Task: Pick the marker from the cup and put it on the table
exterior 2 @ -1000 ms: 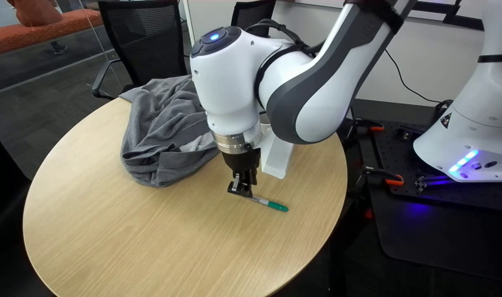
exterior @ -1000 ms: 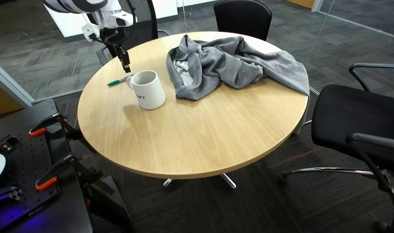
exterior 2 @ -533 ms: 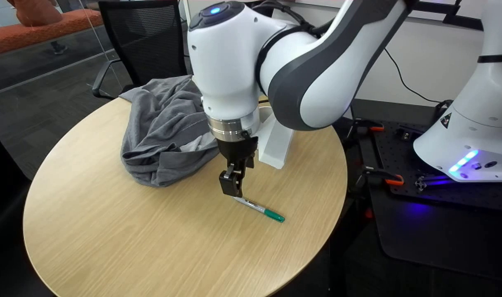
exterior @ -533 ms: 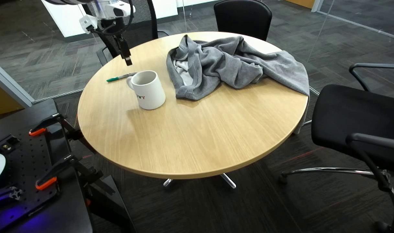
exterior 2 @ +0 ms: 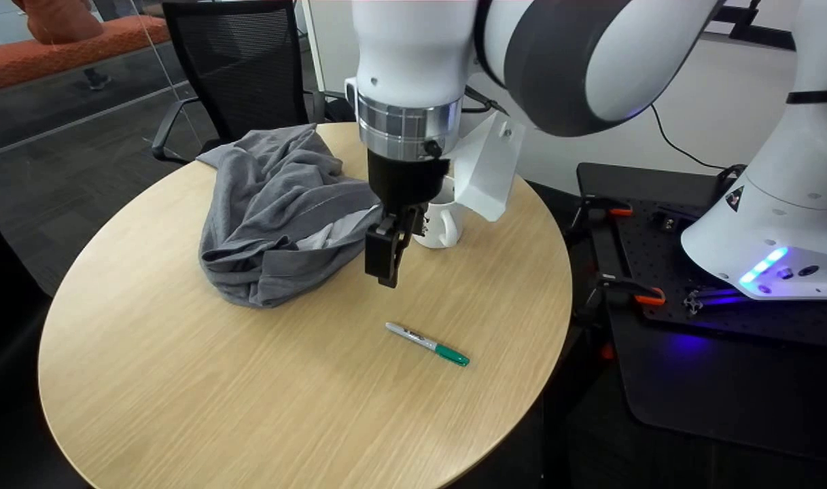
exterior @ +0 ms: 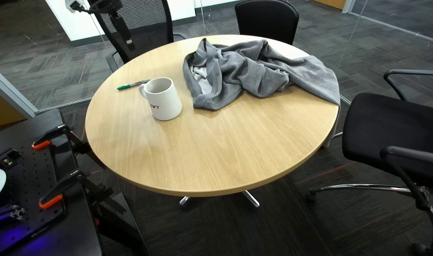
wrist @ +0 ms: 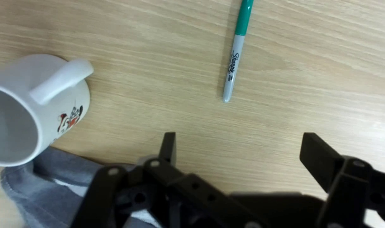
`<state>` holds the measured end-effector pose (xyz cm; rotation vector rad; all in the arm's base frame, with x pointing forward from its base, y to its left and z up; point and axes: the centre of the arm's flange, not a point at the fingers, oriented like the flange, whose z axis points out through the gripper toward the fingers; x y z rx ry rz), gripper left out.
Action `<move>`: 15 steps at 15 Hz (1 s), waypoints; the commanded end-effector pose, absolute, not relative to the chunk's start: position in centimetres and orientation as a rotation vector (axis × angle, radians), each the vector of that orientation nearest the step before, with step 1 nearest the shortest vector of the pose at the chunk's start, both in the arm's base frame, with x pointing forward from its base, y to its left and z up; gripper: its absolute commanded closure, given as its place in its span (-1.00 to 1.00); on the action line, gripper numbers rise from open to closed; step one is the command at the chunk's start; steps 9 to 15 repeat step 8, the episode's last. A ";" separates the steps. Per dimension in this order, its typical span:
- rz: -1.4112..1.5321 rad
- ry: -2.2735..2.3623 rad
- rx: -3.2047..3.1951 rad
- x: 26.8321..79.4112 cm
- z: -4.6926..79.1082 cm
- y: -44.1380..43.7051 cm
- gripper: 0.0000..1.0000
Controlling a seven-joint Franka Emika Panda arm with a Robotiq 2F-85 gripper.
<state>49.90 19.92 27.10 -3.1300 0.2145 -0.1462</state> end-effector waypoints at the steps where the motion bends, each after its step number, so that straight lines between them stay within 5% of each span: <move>1: -0.169 0.211 -3.123 49.4 27.8 19.8 -1.00; 15: -0.159 0.208 -3.127 49.2 27.5 19.8 -1.00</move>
